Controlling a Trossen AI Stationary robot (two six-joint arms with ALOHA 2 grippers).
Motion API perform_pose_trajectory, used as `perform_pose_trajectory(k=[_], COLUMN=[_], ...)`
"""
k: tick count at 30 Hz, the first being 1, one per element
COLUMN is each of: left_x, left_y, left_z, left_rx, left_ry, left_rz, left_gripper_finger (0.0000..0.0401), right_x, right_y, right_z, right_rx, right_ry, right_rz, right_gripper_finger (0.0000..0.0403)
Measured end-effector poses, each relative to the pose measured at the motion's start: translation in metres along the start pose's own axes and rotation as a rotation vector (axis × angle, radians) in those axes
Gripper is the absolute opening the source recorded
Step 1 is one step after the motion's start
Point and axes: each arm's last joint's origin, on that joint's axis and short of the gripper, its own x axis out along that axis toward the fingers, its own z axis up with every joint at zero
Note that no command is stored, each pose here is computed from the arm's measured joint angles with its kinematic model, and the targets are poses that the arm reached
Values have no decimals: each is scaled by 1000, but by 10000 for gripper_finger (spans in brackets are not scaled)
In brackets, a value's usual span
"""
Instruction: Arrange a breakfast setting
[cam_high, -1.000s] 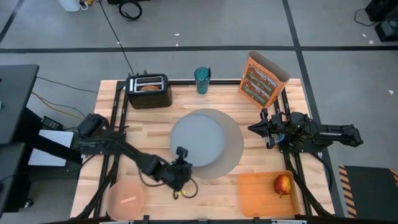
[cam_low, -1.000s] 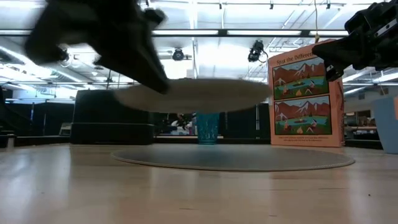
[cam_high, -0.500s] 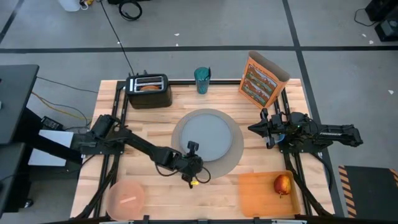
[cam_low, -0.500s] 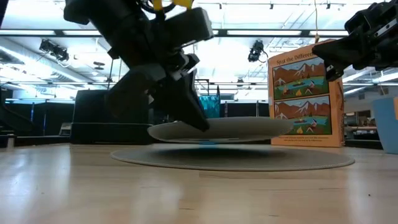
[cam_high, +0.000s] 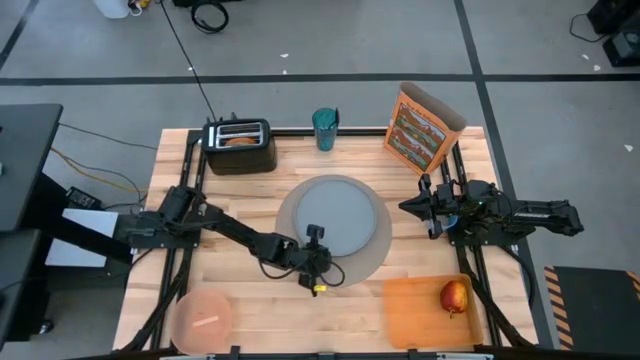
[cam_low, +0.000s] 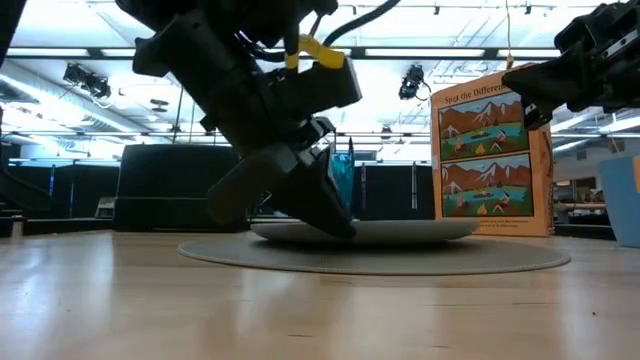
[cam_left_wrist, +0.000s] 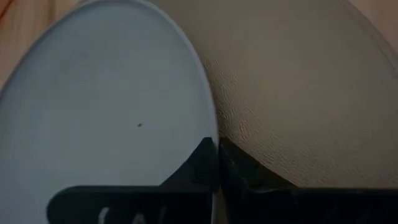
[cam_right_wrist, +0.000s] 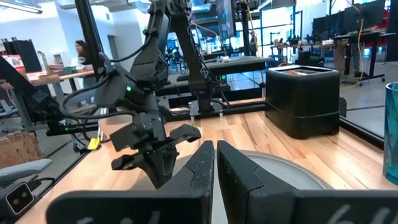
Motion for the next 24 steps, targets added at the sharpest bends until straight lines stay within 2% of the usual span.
perform_pose_trajectory(k=[7,11,18,22,24], left_x=[-7,-24,-92,-132,-145], left_y=[-4,-3,-17,-45,-64], left_z=[4,8,8,5,2], left_rx=[44,44,-60,-53,-40], left_ry=[-18,-1,89,106,99], left_rz=[6,-11,-86,-238,-279], left_gripper_finger=[19,15,15,15,15], right_x=[0,0,0,0,0], right_y=[0,0,0,0,0], right_z=[0,0,1,1,1], right_rx=[0,-1,-1,-1,-1], right_ry=[-1,-4,-7,-9,-11], right_rz=[0,1,1,1,1], right_gripper_finger=[27,27,27,27,27])
